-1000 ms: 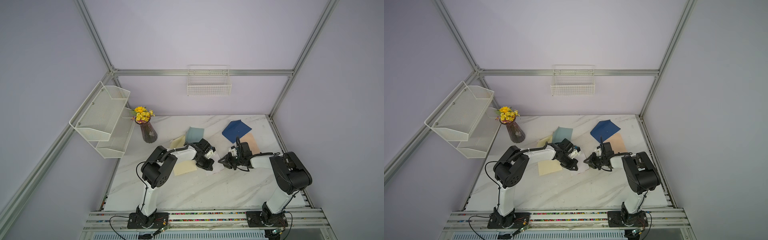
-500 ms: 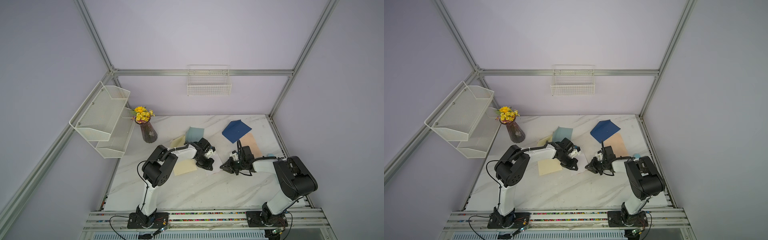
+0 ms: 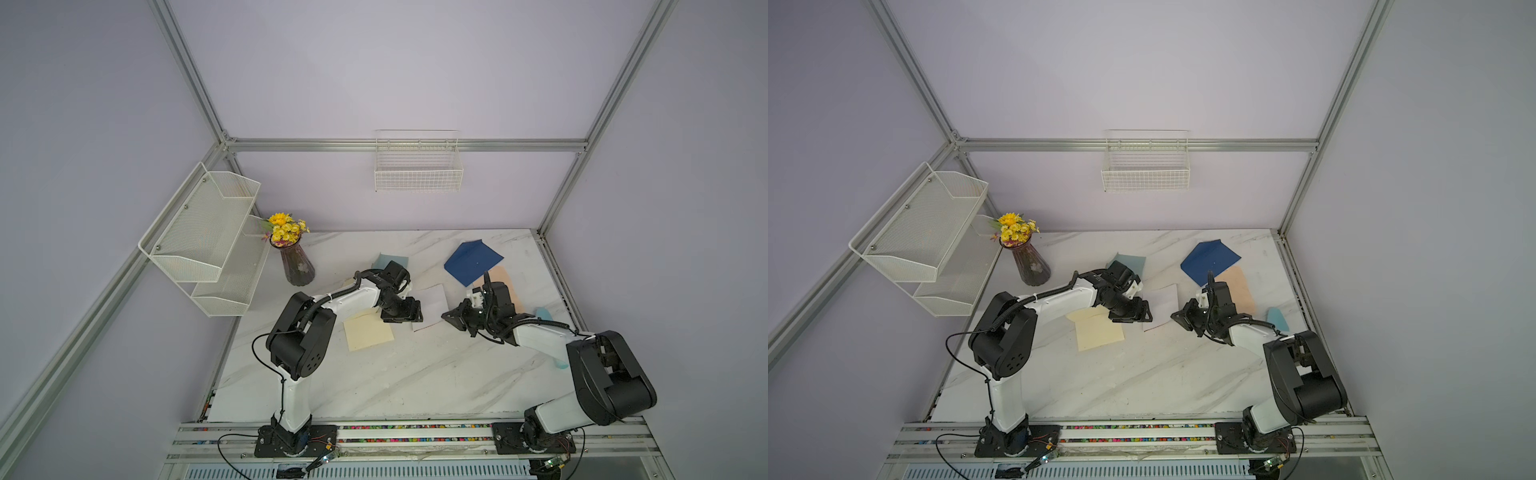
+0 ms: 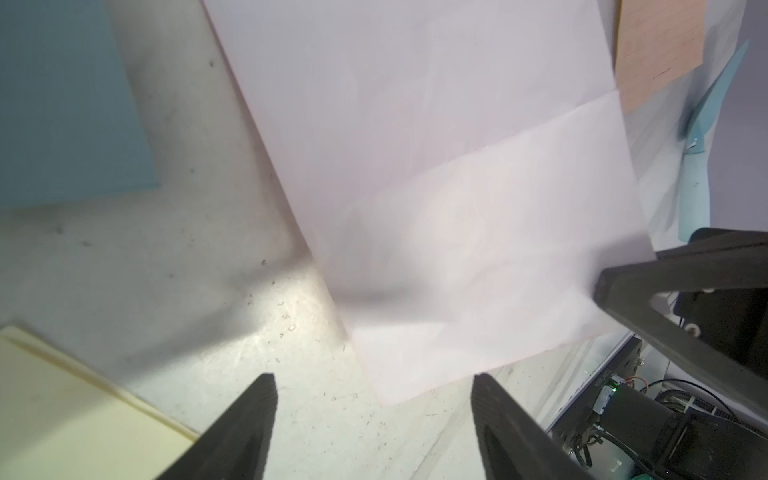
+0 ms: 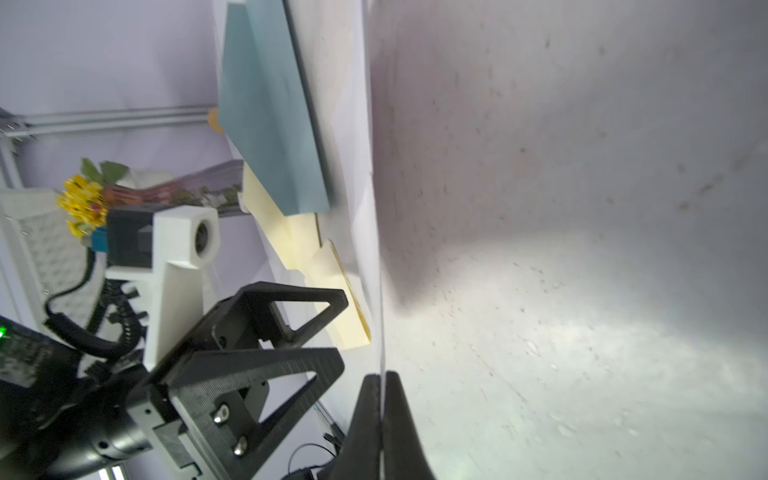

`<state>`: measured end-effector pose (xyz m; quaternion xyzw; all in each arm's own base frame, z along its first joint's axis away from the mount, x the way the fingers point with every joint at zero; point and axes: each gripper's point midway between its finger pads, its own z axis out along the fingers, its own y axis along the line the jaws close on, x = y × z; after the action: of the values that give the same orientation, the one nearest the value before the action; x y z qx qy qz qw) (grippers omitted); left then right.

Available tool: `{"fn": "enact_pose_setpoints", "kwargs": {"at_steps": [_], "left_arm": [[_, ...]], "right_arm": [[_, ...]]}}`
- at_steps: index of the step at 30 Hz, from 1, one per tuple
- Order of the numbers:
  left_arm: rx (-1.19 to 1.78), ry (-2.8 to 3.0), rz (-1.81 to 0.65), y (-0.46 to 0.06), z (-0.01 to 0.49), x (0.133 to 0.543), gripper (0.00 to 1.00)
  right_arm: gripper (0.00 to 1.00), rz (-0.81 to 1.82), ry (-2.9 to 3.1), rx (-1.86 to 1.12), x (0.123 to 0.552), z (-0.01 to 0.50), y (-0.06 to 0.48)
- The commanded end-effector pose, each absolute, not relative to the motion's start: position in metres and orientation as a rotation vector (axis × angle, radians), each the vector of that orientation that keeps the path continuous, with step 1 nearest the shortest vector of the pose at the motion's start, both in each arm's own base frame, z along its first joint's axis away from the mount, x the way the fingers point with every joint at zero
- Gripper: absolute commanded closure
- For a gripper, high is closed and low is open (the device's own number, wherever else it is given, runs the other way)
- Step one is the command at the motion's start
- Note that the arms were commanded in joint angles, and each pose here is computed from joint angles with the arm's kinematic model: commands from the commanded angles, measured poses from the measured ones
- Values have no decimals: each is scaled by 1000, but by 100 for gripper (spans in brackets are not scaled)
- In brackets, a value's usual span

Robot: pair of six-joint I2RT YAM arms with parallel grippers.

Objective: Fold the letter paper in half and place it into the envelope
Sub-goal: Fold the letter paper at the center of the board.

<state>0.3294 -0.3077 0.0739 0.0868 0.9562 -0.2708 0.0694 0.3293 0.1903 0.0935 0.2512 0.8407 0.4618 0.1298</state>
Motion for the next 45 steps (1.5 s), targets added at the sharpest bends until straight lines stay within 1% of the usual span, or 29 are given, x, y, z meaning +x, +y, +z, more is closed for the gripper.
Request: {"fn": "enact_pose_setpoints", "kwargs": {"at_steps": [1,5,10,15,18,20,21,22,25,27,28,35,45], "left_arm": [[52,2787,-1001,-320,119,341,0],[-135,2690,-1198,-329,142,348,0],[-346,2559,-1416,-339,159,355,0],[-409,2501,-1510,-347,164,363,0],[-434,2470,-1543,-349,166,367,6],[-450,2456,-1552,-349,166,368,11],[-456,2449,-1553,-349,166,369,14],[-460,2445,-1555,-348,166,369,17],[-461,2437,-1555,-347,166,369,30],[-460,2438,-1556,-347,164,368,41],[-457,2437,-1554,-347,165,368,43],[-471,2433,-1502,-341,163,369,44],[-452,2399,-1361,-324,180,375,44]], "right_arm": [[100,1376,2287,853,350,118,185],[100,1398,2197,907,357,132,183],[100,1446,2120,939,359,139,190],[100,1460,2071,934,355,146,202],[100,1446,2037,927,351,152,207],[100,1428,2031,938,350,149,207],[100,1443,1995,922,348,162,206],[100,1439,1987,925,347,163,206],[100,1441,1986,921,345,165,205],[100,1445,1985,920,344,165,205],[100,1446,1984,919,343,165,206],[100,1435,1988,923,340,164,204],[100,1407,2020,928,333,153,201]]}}
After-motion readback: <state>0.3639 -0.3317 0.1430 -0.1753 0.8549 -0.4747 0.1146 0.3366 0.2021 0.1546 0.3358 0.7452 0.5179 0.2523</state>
